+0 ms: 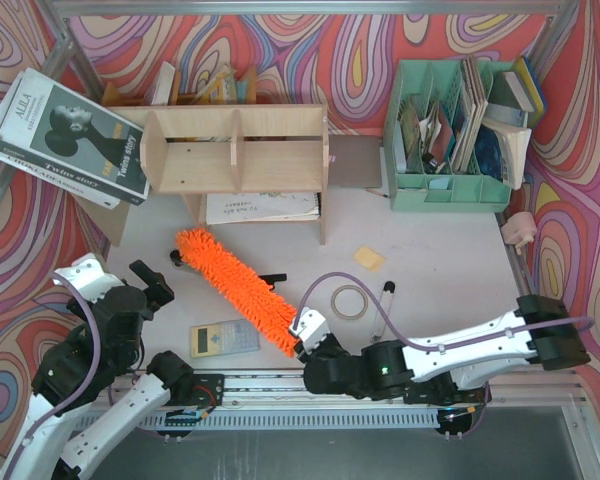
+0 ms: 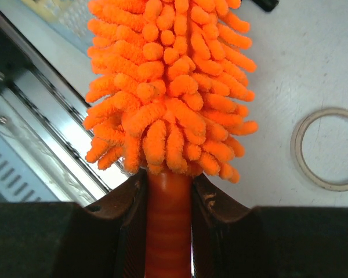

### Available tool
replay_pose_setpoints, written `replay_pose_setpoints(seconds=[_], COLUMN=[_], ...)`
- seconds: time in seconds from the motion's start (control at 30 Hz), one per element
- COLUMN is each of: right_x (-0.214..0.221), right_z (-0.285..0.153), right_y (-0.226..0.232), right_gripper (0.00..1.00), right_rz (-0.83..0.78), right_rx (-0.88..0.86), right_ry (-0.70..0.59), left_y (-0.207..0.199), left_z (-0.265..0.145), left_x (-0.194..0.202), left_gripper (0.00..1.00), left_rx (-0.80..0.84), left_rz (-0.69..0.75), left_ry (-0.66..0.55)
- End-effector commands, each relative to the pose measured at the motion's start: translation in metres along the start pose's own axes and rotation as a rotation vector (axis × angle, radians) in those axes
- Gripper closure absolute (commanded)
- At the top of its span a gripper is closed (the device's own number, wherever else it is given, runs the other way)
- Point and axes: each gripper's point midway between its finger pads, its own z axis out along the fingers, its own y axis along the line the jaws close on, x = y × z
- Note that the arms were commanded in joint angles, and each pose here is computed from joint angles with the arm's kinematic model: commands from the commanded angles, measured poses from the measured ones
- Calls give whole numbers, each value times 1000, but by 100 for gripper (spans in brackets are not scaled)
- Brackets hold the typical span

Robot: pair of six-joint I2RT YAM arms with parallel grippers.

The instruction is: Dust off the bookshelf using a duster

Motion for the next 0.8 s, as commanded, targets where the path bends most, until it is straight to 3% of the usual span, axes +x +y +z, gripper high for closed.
replay_pose_setpoints(seconds=[0.0, 0.2, 0.5, 0.77], right_x=[21, 14, -39, -49], right_z=[12, 10, -37, -56], right_y=[0, -5, -31, -35], right_gripper=[100, 100, 100, 100], right_rz=[22, 27, 38, 51], right_rx=[29, 63, 29, 3], right_ry=[39, 31, -91, -113], left_y=[4, 4, 5, 6], left_z=[-1, -2, -2, -3], left_x=[-3, -3, -4, -4], left_gripper=[2, 2, 2, 2], left_rx=[-4, -3, 0, 2], left_rz=[-2, -4, -11, -19], left_ry=[-17, -18, -22, -27])
